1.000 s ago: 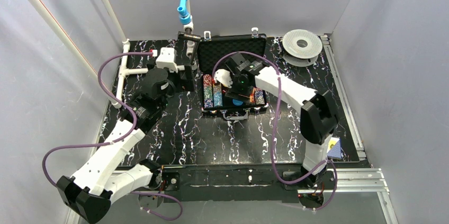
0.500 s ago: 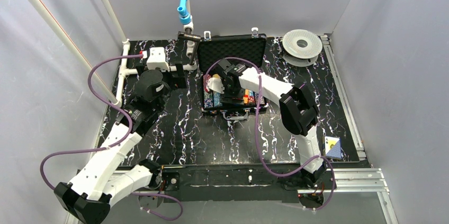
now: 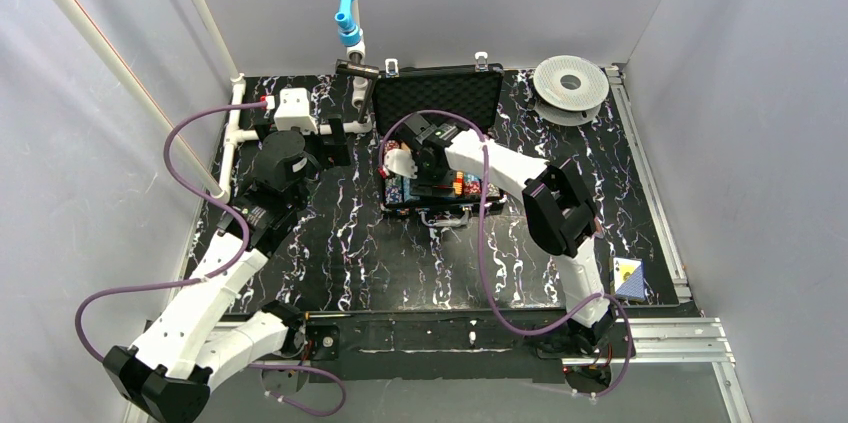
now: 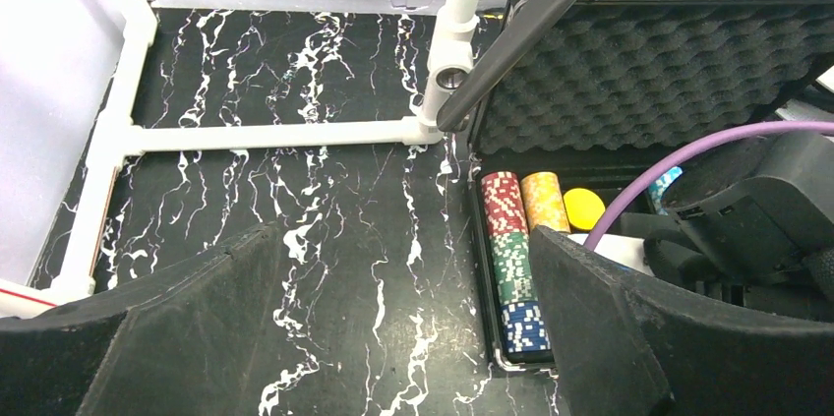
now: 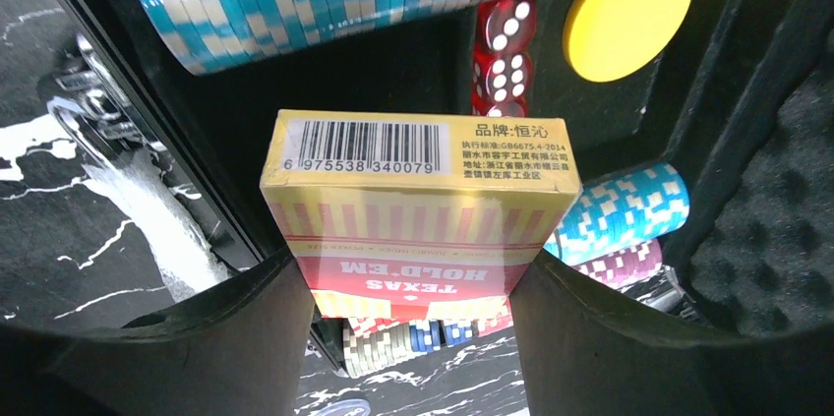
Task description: Pack up texas hold em set
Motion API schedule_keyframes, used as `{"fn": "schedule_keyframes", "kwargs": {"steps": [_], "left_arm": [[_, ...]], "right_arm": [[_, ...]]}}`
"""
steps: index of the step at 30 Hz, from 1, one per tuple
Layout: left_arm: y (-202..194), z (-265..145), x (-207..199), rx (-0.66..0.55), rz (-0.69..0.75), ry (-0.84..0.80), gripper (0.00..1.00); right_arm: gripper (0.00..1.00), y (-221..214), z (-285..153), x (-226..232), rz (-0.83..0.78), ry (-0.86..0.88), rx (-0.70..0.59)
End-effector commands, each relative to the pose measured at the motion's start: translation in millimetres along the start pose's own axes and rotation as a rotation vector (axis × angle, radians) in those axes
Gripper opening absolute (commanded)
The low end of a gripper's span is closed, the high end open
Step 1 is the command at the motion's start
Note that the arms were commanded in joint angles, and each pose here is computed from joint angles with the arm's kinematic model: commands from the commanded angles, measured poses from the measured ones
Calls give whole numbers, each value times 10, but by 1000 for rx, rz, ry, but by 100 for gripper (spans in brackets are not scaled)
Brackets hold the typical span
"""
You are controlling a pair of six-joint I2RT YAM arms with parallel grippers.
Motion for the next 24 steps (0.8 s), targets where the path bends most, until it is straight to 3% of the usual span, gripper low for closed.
{"fn": "schedule_keyframes", "kwargs": {"steps": [1,24], "left_arm": [[27,-43,28,-19,-17,-2,98],[18,-37,7,-15,-18,-20,98]], "right_arm": [[1,166,-48,-119,-61,-66,-49],[8,24,102,11,-79,-57,-44]]}}
Point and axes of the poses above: each gripper's point midway between its finger pads, its own z axis out along the fingers, its own x axis along the line the jaws close on, y = z × x, the point moved 8 cm from there along -z, back along the fingers, and after that the axes turned 6 degrees about -z, right-handed, at the moved point
